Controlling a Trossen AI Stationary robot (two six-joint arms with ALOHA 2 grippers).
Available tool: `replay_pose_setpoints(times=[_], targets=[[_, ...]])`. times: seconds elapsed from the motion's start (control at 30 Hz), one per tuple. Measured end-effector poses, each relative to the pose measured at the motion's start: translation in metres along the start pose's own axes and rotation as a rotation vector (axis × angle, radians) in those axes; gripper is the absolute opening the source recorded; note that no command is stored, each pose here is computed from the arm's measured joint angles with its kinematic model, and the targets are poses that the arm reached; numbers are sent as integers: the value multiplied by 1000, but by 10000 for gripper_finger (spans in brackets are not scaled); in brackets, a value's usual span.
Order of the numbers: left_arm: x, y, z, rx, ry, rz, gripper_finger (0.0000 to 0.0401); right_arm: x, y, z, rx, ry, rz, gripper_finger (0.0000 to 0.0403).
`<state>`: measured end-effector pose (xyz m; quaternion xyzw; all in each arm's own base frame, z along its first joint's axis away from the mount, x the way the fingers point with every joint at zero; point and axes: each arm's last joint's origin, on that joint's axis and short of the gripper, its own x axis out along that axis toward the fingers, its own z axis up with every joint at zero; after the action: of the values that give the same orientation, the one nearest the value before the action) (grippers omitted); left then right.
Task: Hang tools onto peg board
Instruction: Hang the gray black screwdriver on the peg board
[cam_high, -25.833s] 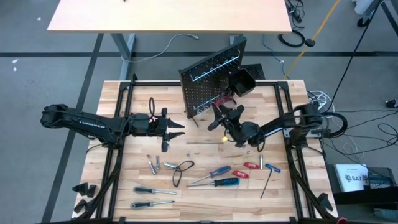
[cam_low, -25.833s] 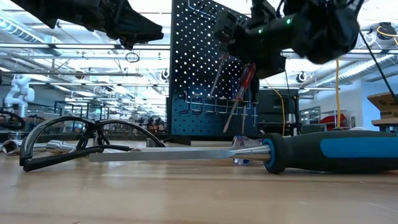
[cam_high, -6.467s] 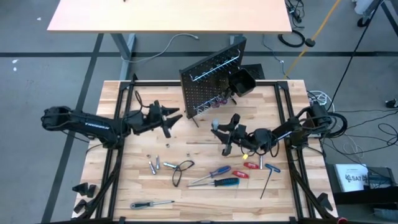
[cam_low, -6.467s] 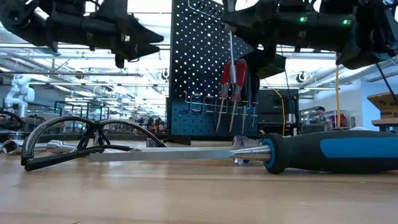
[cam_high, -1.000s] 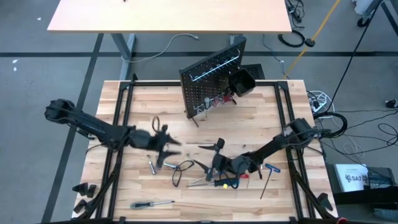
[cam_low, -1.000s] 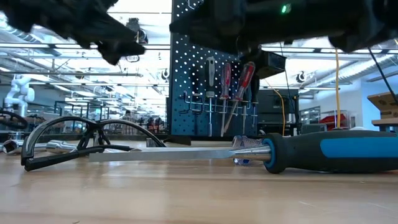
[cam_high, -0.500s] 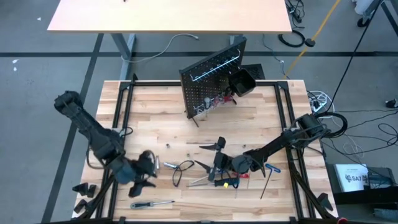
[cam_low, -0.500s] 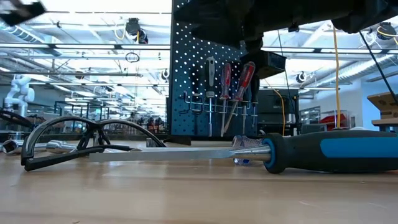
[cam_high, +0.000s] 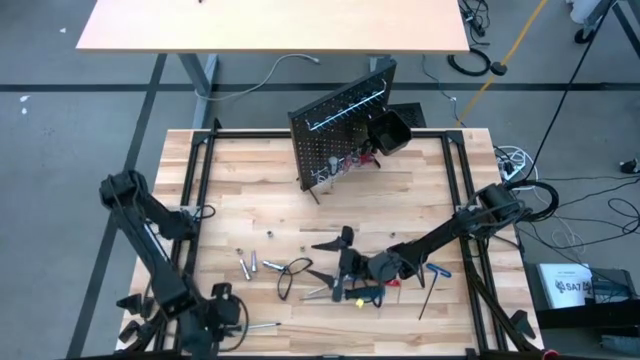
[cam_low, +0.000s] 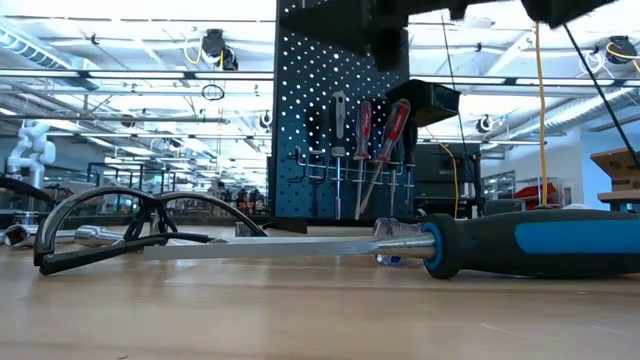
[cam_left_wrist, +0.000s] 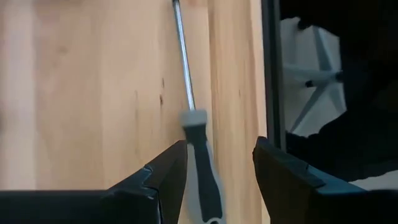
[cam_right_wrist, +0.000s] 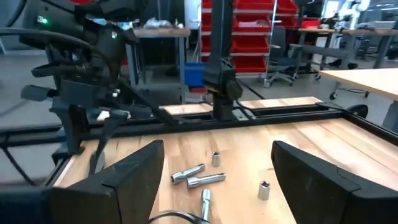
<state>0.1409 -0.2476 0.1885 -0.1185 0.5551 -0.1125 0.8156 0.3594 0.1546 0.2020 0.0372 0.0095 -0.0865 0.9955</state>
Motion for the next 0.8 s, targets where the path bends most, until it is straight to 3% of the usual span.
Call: replay_pose_setpoints(times=[0.33, 0.8], targets=[[25, -7, -23, -55, 40, 80, 185, 19, 16, 4, -88, 121, -7, 288], [56, -1, -36, 42, 95, 210, 185, 18, 15, -3, -72, 188, -23, 288]])
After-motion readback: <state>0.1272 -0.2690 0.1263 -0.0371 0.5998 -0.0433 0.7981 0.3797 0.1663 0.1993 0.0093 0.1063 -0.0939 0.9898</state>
